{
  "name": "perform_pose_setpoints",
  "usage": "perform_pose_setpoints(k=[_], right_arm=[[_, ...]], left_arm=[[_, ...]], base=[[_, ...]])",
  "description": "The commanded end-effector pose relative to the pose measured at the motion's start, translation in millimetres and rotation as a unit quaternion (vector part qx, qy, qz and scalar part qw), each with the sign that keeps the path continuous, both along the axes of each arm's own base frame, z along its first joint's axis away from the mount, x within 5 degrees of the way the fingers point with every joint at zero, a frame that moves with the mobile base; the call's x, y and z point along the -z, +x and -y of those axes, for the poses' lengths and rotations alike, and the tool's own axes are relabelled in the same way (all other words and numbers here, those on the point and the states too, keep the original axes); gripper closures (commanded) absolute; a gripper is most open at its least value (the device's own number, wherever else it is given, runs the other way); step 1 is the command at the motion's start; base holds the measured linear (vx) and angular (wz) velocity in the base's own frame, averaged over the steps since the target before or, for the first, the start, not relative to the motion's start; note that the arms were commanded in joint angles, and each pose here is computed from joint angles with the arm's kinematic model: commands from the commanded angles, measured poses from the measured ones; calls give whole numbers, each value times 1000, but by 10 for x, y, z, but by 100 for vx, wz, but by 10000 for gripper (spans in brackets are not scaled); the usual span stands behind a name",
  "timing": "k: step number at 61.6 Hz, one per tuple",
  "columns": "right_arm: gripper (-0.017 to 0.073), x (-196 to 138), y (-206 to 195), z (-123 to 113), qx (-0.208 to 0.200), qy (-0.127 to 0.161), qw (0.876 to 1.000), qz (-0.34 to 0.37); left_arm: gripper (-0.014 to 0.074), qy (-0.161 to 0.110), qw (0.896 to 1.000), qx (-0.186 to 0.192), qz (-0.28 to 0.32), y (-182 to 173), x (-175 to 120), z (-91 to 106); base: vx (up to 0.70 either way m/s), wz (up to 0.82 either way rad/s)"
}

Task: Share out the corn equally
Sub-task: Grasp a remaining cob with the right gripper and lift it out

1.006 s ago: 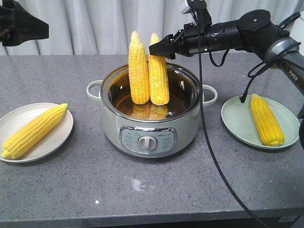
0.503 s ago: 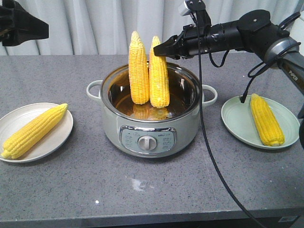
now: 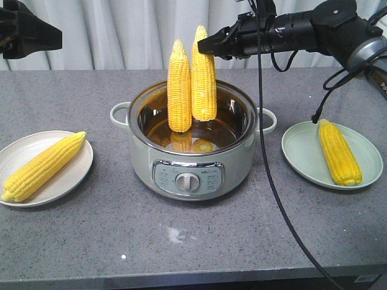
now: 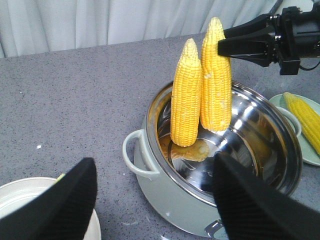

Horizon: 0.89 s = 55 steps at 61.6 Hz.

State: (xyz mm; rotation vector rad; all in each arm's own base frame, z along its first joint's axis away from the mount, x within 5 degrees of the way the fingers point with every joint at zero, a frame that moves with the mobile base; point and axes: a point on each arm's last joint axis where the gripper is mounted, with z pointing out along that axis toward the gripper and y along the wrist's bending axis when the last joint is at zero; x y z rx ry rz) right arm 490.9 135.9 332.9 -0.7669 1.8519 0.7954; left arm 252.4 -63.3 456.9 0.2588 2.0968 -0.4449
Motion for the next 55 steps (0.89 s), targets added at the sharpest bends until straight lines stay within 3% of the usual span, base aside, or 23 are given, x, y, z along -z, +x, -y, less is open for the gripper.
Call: perform_pose_setpoints(k=[1,25,41,55], right_arm=[[568,-509,-154,47,12,35,998,59],[568,-635,-199,67,23,38,996,77],[565,-1020,-419,117,34,35,991,124],[564,-1481,-811,201,48,15,988,149]], left_arm=[[113,-26,998,-5,49,-84,-193,1],[113,-26,998,-5,49,-84,-193,1],[113,-26,998,-5,50,-84,-193,1],[113,-26,998,-5,50,-84,-193,1]], base=[[0,0],[0,0],[0,0],[0,0]])
